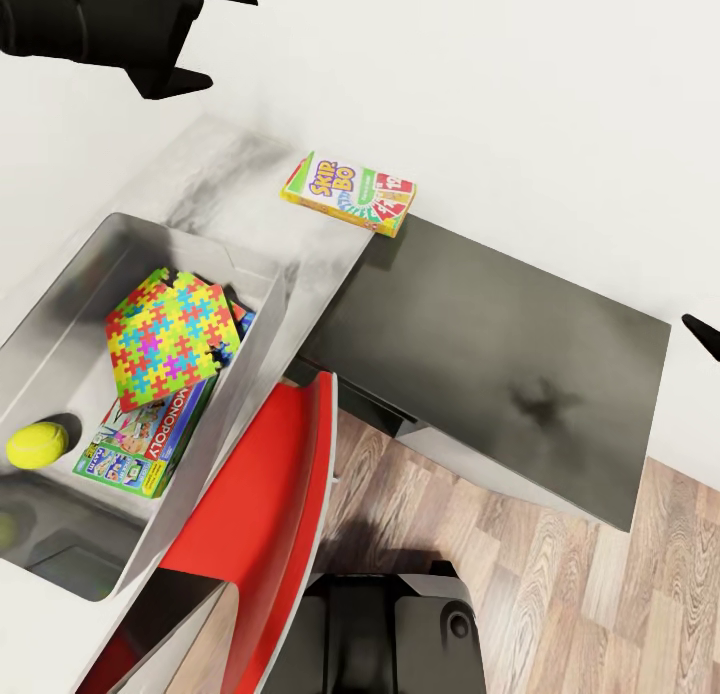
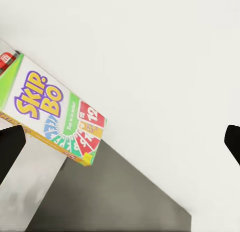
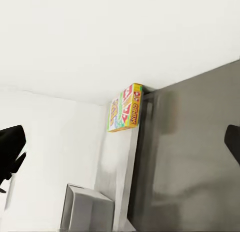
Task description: Put all the toys in the child's room - the three board games (two on the bed and one on the table), the two jigsaw puzzles on the table, and the tennis ball on the table - inside the toy box on the table in the child's room.
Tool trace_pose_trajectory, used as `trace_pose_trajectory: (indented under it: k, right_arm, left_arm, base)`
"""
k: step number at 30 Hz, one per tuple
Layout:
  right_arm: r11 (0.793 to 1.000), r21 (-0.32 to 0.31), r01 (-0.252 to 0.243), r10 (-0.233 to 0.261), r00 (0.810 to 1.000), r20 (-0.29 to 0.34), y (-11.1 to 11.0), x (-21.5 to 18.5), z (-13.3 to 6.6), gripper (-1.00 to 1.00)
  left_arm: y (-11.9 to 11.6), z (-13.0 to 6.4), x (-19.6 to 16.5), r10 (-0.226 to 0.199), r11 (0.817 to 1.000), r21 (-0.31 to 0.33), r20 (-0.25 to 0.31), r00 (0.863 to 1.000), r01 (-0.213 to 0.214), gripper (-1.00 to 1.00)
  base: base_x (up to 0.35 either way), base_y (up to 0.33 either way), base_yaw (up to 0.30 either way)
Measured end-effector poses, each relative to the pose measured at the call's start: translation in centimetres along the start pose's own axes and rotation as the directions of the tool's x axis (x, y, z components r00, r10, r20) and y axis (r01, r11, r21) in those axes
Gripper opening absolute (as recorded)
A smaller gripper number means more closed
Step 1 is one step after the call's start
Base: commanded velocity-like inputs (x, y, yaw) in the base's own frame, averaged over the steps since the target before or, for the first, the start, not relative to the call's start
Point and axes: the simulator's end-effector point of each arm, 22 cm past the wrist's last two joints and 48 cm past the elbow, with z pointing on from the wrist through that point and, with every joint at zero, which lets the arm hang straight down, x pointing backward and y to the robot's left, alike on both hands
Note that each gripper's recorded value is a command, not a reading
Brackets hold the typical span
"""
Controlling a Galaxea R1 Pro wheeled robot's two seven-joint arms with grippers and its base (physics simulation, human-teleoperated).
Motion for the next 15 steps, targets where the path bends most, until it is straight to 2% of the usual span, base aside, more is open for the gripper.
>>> trace_pose_trajectory:
  k: [9,15]
  right_arm:
    - [0.993,-0.118,-0.021,0.019,1.0,-0.019,2.2,0.9,0.2,1.0]
    - [0.988,-0.151,-0.041,0.034,0.998,-0.049,2.2,2.7,0.8,1.0]
  left_arm:
    - [0.3,0.2,0.5,0.002,1.0,-0.011,-0.012,1.0,-0.002,1.0]
    - [0.4,0.2,0.6,0.002,1.0,-0.013,-0.014,1.0,-0.002,1.0]
  base:
    - [0.0,0.0,0.0]
    - [0.0,0.0,0.0]
